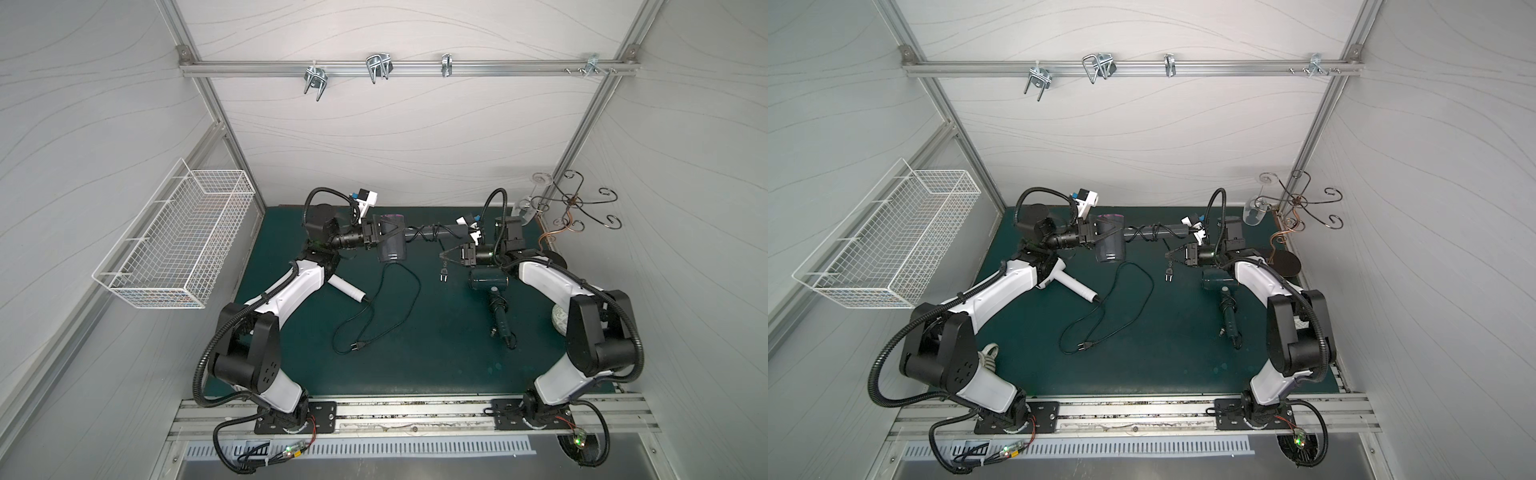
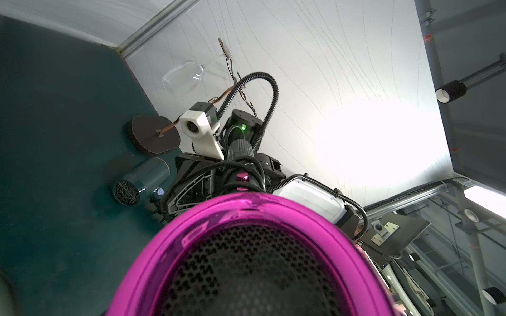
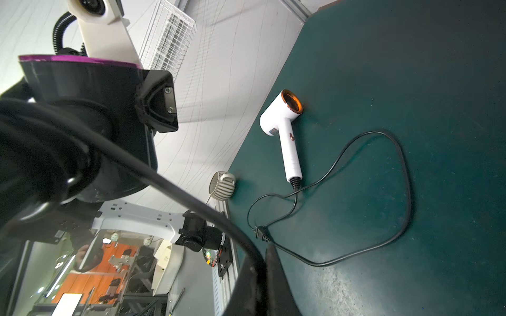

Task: Wrap the cord around the hair dryer
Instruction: Wrap the power cord around the hair dryer.

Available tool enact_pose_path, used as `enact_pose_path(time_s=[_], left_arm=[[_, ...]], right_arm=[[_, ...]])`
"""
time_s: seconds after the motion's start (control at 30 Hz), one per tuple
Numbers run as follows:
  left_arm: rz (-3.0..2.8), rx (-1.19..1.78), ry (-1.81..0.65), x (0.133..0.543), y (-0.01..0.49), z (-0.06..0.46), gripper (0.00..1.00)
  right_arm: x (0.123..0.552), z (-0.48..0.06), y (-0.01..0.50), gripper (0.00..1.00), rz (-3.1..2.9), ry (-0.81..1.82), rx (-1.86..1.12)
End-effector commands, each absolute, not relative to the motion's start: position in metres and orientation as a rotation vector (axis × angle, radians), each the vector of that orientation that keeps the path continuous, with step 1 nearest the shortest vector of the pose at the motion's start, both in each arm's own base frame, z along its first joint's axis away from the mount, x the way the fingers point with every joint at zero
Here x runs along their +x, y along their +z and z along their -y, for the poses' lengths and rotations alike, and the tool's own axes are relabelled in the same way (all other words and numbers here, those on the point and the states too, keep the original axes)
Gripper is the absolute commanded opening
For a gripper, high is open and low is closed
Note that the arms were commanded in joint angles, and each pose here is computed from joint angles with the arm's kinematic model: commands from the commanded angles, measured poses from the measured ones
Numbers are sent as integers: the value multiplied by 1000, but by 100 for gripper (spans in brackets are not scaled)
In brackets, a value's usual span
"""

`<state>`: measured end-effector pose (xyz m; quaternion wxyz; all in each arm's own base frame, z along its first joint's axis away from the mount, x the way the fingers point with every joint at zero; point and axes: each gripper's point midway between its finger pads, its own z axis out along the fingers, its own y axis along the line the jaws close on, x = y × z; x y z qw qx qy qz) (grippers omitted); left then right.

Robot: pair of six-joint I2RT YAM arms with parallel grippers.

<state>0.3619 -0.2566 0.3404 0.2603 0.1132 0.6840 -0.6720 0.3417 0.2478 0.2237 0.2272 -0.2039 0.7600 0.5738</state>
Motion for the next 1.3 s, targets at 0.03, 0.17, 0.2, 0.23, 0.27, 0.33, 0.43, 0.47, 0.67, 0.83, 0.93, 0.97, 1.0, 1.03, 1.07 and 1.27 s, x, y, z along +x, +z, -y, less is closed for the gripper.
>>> enact_pose_path(time_s=[0.03,0.17,0.2,0.23,0.27,0.33,0.43,0.47,0.67,0.83,0.93,0.97,1.0,1.03,1.07,1.27], left_arm=[[-1639,316,-1597,373,392,231,0],[-1680,275,-1505,377,384,222,0],[-1693,260,-1484,378,381,221,0],[-1702,249,-1460,379,378,219,0],[-1704,247,-1442,379,377,218,0],[-1759,222,-1399,381,365,215,0],[-1815,203,-1320,383,352,209,0],[-1830,197,-1301,384,348,208,0],[-1915,140,-1150,390,325,195,0],[-1989,44,-1033,396,309,182,0],[-1989,-89,-1055,399,302,175,0],[-1972,-126,-1073,399,302,174,0],[-1959,-174,-1092,401,299,172,0],[-1947,-208,-1107,401,297,171,0],[-1925,-241,-1127,402,296,169,0],[-1861,-312,-1195,413,304,171,0]], right_arm=[[336,-250,219,0,-2173,1480,-456],[327,-247,226,0,-2171,1447,-419],[326,-246,229,0,-2169,1442,-410],[324,-245,232,0,-2163,1436,-406],[322,-245,236,0,-2158,1430,-409],[317,-245,243,0,-2161,1408,-429],[308,-247,247,0,-2199,1370,-483],[305,-249,247,0,-2212,1357,-500],[295,-253,243,0,-2279,1302,-519],[294,-252,236,0,-2321,1301,-441],[301,-251,234,0,-2325,1357,-321],[305,-252,234,0,-2315,1370,-280],[309,-253,236,0,-2300,1385,-235],[313,-254,237,0,-2286,1401,-194],[317,-256,236,0,-2273,1415,-152],[324,-275,239,0,-2230,1392,-123]])
